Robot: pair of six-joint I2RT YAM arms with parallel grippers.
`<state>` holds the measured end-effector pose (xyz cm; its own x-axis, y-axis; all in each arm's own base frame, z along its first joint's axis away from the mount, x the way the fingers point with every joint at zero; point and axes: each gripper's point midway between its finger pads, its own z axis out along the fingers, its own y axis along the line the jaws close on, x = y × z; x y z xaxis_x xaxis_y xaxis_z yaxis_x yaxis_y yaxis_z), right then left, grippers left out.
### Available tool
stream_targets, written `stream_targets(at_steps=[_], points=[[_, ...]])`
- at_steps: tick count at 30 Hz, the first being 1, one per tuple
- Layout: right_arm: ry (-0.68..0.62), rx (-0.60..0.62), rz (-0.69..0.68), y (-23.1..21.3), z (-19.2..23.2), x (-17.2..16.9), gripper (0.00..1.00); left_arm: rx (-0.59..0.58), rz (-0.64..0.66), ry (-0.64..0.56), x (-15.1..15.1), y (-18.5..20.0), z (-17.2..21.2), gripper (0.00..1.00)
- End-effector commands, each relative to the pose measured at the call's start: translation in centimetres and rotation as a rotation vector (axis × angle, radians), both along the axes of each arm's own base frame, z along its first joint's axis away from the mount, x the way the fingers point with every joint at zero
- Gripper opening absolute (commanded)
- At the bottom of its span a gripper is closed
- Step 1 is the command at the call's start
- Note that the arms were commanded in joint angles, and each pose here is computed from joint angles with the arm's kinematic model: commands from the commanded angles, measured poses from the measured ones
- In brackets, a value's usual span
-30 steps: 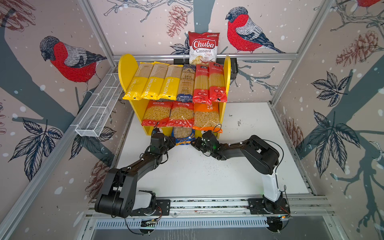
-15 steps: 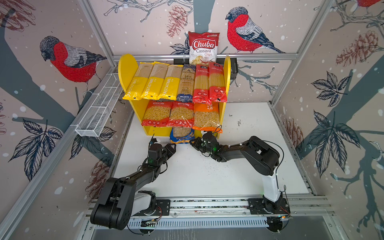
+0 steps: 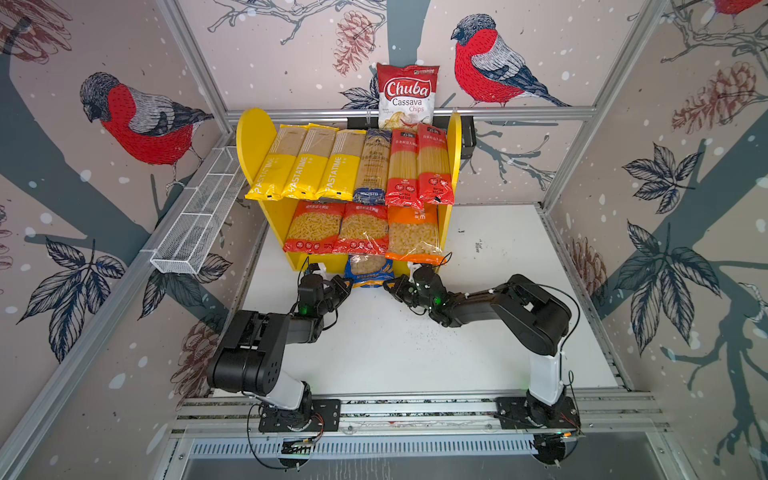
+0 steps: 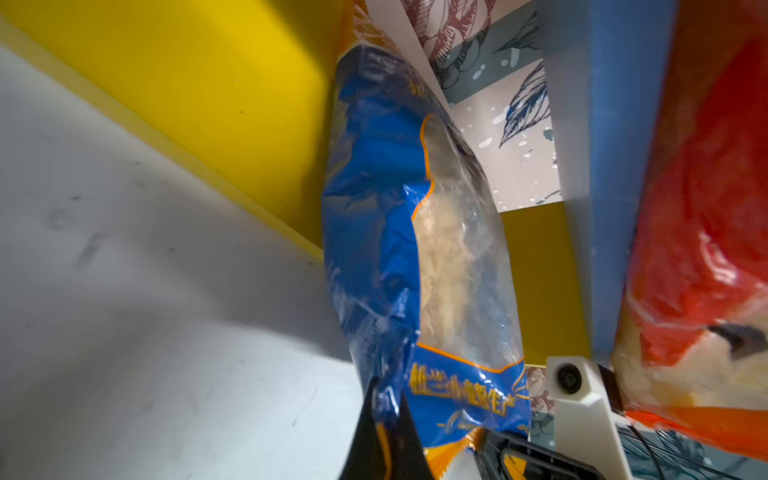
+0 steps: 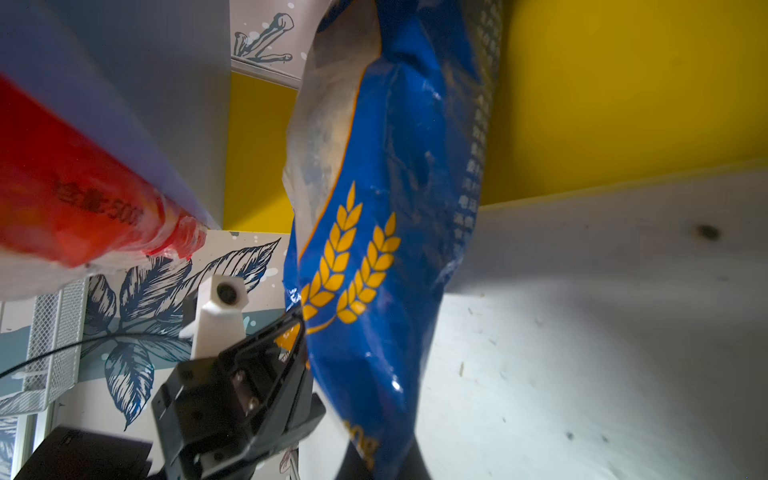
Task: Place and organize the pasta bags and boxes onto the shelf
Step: 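Press the orecchiette bag farther under the shelf with both grippers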
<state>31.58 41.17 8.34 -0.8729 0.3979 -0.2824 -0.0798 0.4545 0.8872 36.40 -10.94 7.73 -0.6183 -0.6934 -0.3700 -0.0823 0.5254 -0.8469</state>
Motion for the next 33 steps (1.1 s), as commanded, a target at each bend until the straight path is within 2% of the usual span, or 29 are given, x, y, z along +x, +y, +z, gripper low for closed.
stream_targets(at_steps=[1,5,11,19,24,29,33], points=[[-0.040,0.027,-0.019,-0.7,1.1,0.6,0.00,-0.031,0.041,-0.078,1.5,1.0,1.8,0.00],[-0.030,0.020,-0.028,-0.5,0.3,1.4,0.00,-0.022,0.056,-0.089,2.4,1.4,2.3,0.00],[-0.067,0.035,-0.033,2.0,1.4,3.5,0.00,-0.002,0.071,-0.098,3.7,1.8,3.0,0.00],[-0.039,-0.011,-0.064,1.5,-0.8,4.8,0.00,0.007,0.080,-0.050,3.2,2.5,1.6,0.00],[-0.042,-0.036,-0.080,0.0,-1.7,4.7,0.00,0.003,0.079,-0.042,2.2,2.5,1.6,0.10],[-0.075,-0.052,-0.090,-1.1,-1.4,5.4,0.00,0.008,0.079,-0.030,1.0,2.5,1.9,0.25],[-0.115,-0.023,-0.077,-0.5,-0.5,6.0,0.00,0.019,0.085,-0.026,0.0,2.7,2.1,0.28]])
